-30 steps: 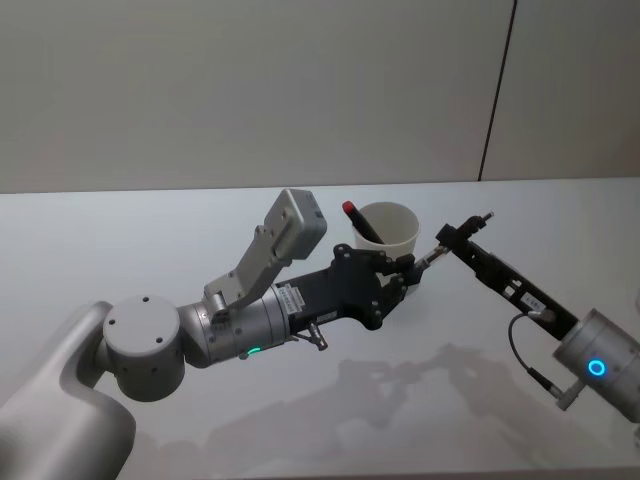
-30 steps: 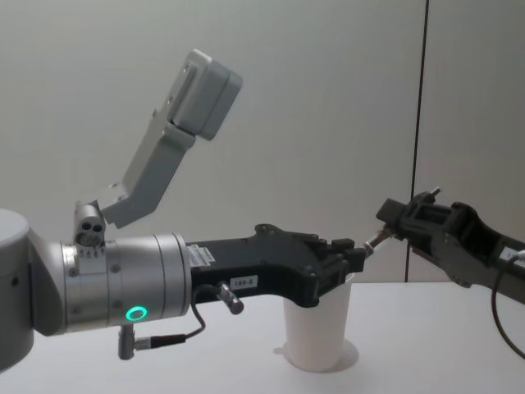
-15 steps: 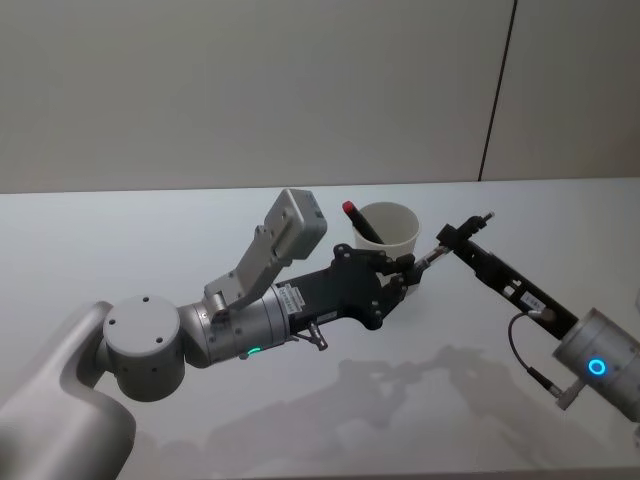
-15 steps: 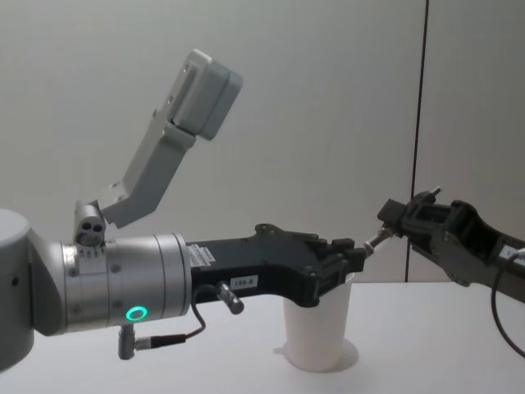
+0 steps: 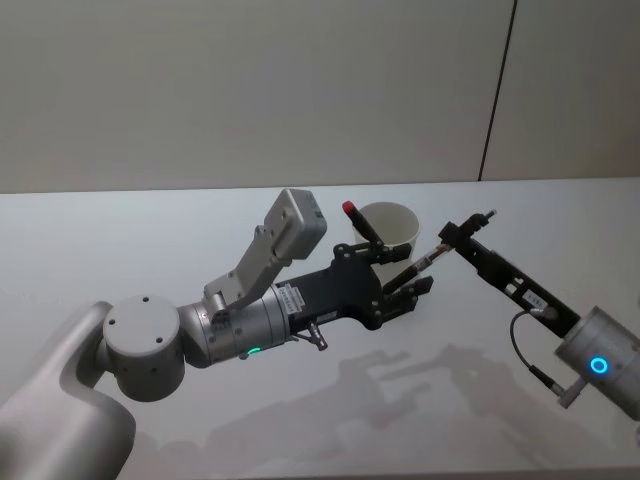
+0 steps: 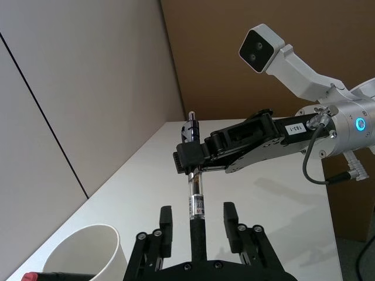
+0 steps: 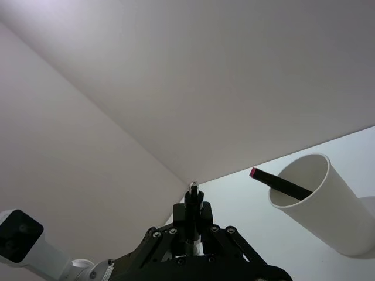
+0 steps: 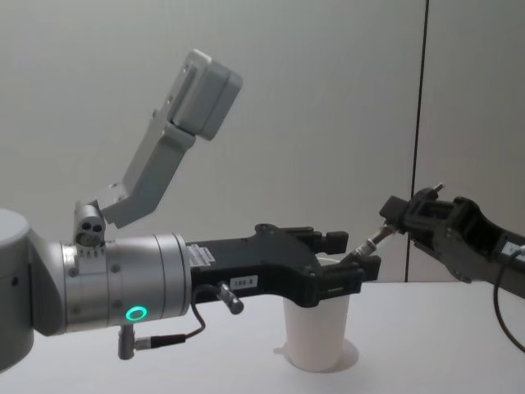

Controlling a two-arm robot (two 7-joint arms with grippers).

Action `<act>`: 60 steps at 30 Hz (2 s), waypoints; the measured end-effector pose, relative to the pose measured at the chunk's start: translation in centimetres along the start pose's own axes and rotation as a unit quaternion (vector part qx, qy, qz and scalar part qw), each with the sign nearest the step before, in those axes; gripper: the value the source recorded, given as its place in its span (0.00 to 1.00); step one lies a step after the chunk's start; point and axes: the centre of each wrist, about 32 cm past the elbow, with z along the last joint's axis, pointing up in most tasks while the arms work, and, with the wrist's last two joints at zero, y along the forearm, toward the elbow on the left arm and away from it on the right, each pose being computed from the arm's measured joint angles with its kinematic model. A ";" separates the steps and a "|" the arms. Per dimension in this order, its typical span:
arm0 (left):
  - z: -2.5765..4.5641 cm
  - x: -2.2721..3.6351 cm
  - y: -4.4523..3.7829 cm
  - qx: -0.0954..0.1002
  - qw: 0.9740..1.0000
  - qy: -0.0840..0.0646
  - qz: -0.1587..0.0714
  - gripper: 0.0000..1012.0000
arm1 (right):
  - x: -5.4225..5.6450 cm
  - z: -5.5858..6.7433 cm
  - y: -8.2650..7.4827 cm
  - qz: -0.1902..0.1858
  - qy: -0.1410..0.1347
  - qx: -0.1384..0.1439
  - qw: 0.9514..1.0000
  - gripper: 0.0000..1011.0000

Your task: Place the pen into the pen holder.

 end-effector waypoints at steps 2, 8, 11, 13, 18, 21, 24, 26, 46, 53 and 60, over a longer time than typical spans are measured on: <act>0.00 0.00 0.00 0.000 1.000 0.000 0.000 0.58 | 0.0 0.0 0.0 0.000 -0.001 0.001 1.000 0.13; 0.00 0.00 0.00 0.000 1.000 0.000 0.000 0.74 | -0.1 0.4 0.0 0.000 -0.009 0.004 1.000 0.13; 0.00 0.00 0.00 0.000 1.000 0.000 0.000 0.85 | -0.1 0.6 0.1 -0.001 -0.017 0.006 1.000 0.13; 0.00 0.00 0.00 0.000 1.000 0.000 0.000 0.88 | -0.1 0.8 0.1 -0.001 -0.021 0.006 1.000 0.13; 0.00 0.00 0.00 0.000 1.000 0.000 0.000 0.99 | 0.0 1.6 0.1 -0.006 -0.044 0.006 0.999 0.13; 0.00 0.00 0.00 0.000 1.000 0.000 0.000 0.99 | 0.0 2.2 0.1 -0.010 -0.060 0.004 0.998 0.13; 0.00 0.00 0.00 0.000 1.000 0.000 0.000 0.99 | 0.2 2.8 0.0 -0.015 -0.078 0.002 0.997 0.13; 0.00 0.00 0.00 0.000 1.000 0.000 0.000 0.99 | 0.3 3.2 0.0 -0.018 -0.091 0.002 0.996 0.13; 0.00 0.00 0.00 0.000 1.000 0.000 0.000 0.99 | 1.4 7.0 2.2 -0.015 -0.183 -0.006 0.983 0.13; 0.00 0.00 0.00 0.000 1.000 0.000 0.000 0.99 | 2.2 8.1 4.0 -0.006 -0.211 -0.016 0.977 0.13; 0.00 0.00 0.00 0.000 1.000 0.000 0.000 0.99 | 2.9 8.8 5.6 -0.005 -0.234 -0.030 0.972 0.13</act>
